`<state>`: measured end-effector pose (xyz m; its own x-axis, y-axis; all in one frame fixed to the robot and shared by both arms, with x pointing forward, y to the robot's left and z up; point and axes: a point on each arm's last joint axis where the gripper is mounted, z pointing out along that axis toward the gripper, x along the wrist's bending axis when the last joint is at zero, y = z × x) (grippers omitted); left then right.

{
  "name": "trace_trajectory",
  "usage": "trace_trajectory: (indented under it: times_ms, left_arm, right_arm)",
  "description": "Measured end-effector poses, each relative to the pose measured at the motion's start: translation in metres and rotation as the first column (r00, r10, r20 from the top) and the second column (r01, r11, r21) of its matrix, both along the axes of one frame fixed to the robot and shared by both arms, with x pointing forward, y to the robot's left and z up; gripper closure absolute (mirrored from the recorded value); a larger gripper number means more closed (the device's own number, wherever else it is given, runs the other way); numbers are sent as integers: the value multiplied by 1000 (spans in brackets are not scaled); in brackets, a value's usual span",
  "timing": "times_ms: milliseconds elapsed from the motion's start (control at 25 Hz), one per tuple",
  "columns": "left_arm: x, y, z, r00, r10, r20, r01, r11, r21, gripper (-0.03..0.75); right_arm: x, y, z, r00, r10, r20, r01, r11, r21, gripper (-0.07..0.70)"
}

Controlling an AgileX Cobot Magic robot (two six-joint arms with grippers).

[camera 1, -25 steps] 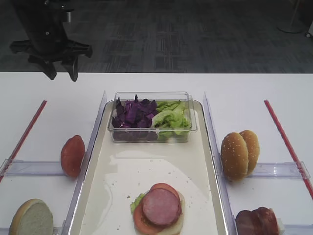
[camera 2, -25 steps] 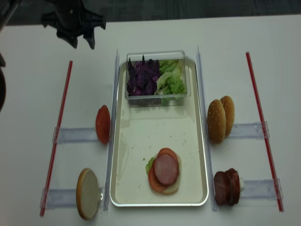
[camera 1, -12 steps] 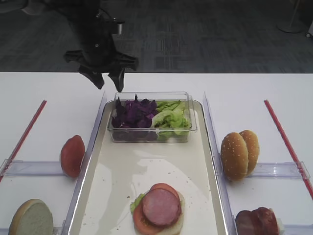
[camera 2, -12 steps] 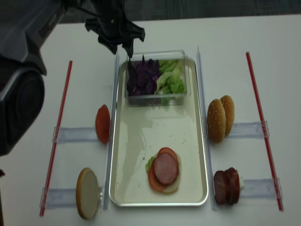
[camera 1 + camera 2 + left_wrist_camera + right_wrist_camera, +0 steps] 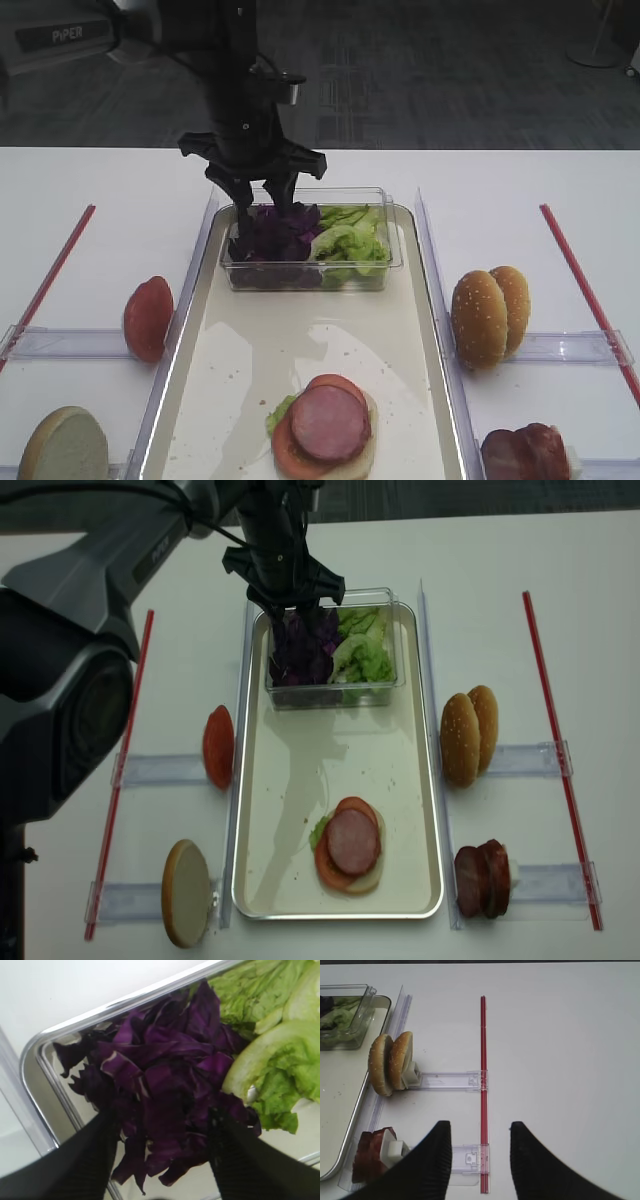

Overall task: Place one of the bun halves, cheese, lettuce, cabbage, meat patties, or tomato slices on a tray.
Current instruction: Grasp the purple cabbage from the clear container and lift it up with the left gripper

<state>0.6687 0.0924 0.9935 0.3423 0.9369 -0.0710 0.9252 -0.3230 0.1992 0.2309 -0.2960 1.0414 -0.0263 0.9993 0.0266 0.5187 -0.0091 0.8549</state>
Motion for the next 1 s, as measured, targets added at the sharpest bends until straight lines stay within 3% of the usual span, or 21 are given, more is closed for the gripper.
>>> trace_trajectory:
  times_ms: [400,800,1000]
  left_arm:
    - [4,-3,-24,999,-1,-45,2,1000,19,349]
    - [4,-6,-37,997,-7,-73,8,1000,17,350]
    - [4,-7,-38,997,-9,-76,9,1000,12,411]
  right_arm:
    - [0,0,0,1000,0,0,0,1000,0,311]
    - [0,0,0,1000,0,0,0,1000,0,311]
    - [0,0,0,1000,0,0,0,1000,0,311]
